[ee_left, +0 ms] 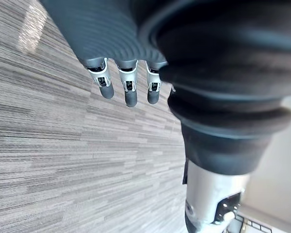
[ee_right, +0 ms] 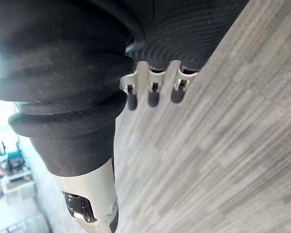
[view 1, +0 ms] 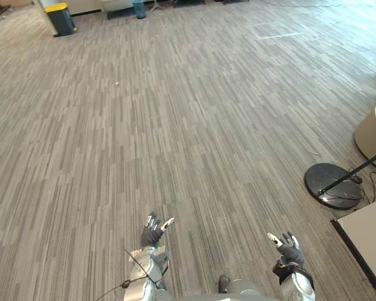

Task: Organize washtable

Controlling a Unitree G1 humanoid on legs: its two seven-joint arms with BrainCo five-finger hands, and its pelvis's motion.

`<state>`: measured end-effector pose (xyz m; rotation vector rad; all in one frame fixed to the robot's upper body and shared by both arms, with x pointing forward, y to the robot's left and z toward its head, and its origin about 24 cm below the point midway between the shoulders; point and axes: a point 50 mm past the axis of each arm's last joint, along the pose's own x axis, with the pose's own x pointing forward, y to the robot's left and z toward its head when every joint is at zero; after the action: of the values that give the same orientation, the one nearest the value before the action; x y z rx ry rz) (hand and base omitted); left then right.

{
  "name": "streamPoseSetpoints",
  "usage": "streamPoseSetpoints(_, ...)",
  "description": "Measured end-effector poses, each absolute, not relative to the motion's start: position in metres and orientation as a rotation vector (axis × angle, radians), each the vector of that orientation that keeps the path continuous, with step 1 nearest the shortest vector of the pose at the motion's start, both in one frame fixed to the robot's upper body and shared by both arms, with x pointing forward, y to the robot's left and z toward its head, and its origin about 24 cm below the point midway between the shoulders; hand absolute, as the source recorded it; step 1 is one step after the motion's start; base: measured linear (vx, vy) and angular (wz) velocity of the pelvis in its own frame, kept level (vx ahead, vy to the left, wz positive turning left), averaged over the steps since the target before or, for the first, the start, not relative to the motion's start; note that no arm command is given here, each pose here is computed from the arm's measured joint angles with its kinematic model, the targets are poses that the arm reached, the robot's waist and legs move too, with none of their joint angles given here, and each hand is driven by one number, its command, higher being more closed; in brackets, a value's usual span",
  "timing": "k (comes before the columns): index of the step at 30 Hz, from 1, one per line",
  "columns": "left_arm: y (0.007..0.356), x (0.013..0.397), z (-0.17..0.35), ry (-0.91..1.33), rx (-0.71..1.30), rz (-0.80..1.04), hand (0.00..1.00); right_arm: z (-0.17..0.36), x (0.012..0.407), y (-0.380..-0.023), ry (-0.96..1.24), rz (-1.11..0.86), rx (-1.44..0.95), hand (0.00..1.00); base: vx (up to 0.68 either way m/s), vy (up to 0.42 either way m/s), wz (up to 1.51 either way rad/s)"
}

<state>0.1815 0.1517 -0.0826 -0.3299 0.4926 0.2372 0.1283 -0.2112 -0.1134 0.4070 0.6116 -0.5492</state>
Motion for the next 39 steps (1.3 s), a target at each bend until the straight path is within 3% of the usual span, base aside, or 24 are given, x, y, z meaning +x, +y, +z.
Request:
streamPoseSetpoints(7,0.167,0.182,-0.078,0.464,-0.263,0.205,0.00,-0.116,0.135,-0.194,0.638,-0.444,0.385,0.00,-0.01,0.155,-0.41)
streamPoseSetpoints(27,0.156,0.158,-0.098,0.576,-0.250,0.158,0.00,-0.122,0.138,-0.181,0.682,-0.350,0.373,0.00,0.01,0.008,0.07)
streamPoseSetpoints(39,0.166,0.150,-0.107,0.622,-0.260,0.231,0.00,-0.126,0.136,-0.189,0.697,-0.407,0.405,0.00,0.00,-0.007,-0.01)
